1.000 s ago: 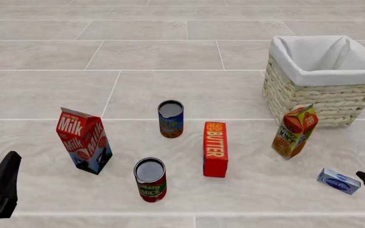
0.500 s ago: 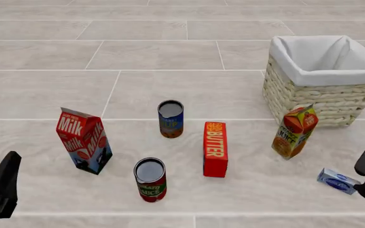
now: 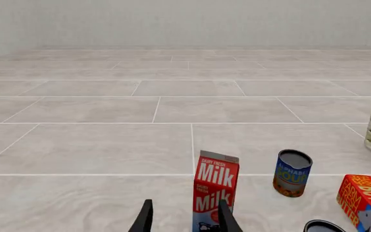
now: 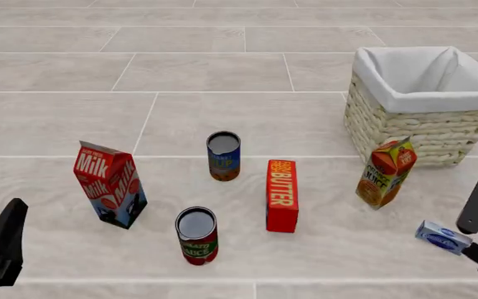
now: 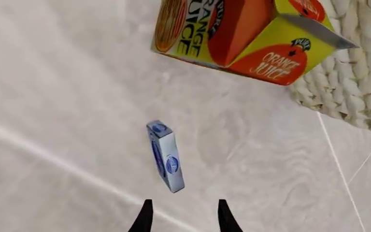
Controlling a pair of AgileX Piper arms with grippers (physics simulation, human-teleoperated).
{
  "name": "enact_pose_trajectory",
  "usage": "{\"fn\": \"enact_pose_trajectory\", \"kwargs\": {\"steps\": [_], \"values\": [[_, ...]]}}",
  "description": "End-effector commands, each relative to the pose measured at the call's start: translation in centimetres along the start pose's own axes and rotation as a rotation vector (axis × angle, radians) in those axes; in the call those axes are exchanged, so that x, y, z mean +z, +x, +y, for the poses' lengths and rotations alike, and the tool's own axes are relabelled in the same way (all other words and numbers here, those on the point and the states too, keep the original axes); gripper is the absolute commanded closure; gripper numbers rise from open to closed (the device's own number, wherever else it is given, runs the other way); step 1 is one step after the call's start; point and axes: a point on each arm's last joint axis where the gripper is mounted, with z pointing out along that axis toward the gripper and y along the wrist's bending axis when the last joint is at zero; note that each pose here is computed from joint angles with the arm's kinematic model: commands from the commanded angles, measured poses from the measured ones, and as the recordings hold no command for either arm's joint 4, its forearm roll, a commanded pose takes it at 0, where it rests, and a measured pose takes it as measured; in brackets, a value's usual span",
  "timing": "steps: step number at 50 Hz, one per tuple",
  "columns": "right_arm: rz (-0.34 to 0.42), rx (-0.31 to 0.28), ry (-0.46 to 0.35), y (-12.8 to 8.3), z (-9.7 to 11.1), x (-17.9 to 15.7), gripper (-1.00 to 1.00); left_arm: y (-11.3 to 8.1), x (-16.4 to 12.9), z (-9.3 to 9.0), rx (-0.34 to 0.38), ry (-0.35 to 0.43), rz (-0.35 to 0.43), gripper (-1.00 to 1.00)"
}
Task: Pick the cream cheese and place it in the basket.
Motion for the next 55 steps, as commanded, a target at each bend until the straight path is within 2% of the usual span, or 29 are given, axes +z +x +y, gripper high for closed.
{"fn": "enact_pose_trajectory", "kwargs": {"steps": [1, 13, 30, 37, 50, 51, 55], "values": [[-0.002, -0.034, -0.021, -0.4, -0.4, 2.1, -1.00, 0.0, 0.0, 0.0, 0.000, 0.000, 0.000, -1.00], [-0.006, -0.028, -0.038, -1.1, -1.3, 3.5, -1.00, 0.0, 0.0, 0.0, 0.000, 0.000, 0.000, -1.00], [0.003, -0.010, -0.070, -1.0, -0.7, 5.5, -1.00, 0.0, 0.0, 0.0, 0.000, 0.000, 0.000, -1.00], [0.015, 0.032, -0.096, -0.8, -0.4, 6.4, -1.00, 0.0, 0.0, 0.0, 0.000, 0.000, 0.000, -1.00], [0.022, 0.054, -0.125, -0.7, 0.7, 7.2, -1.00, 0.0, 0.0, 0.0, 0.000, 0.000, 0.000, -1.00], [0.025, 0.050, -0.127, -0.5, 0.9, 7.2, 1.00, 0.0, 0.0, 0.0, 0.000, 0.000, 0.000, -1.00], [0.016, -0.007, -0.117, -0.1, 2.5, 7.0, 1.00, 0.0, 0.0, 0.0, 0.000, 0.000, 0.000, -1.00]]}}
